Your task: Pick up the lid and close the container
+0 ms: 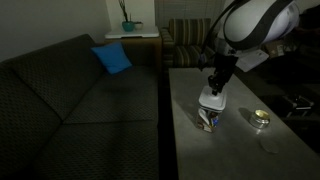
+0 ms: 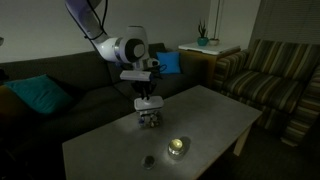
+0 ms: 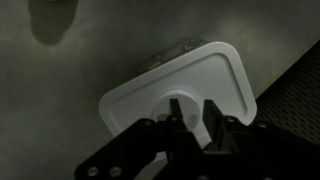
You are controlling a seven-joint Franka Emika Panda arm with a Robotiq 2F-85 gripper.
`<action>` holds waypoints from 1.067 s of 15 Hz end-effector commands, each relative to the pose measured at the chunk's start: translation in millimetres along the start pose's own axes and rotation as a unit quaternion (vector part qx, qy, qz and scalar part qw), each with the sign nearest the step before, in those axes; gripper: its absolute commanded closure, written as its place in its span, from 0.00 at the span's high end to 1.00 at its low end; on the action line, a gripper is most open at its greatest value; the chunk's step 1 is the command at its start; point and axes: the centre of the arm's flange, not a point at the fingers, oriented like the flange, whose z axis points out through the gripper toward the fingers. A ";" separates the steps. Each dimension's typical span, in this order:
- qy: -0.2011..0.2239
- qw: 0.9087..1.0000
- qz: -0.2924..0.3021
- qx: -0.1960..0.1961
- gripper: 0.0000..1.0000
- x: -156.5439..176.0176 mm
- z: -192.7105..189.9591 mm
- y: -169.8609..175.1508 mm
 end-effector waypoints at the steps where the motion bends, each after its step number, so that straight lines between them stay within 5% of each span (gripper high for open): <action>1: 0.015 1.000 -0.008 0.002 0.02 -8.4 -2.5 -0.9; 16: 0.015 0.999 0.006 0.028 0.00 4.1 43.2 6.8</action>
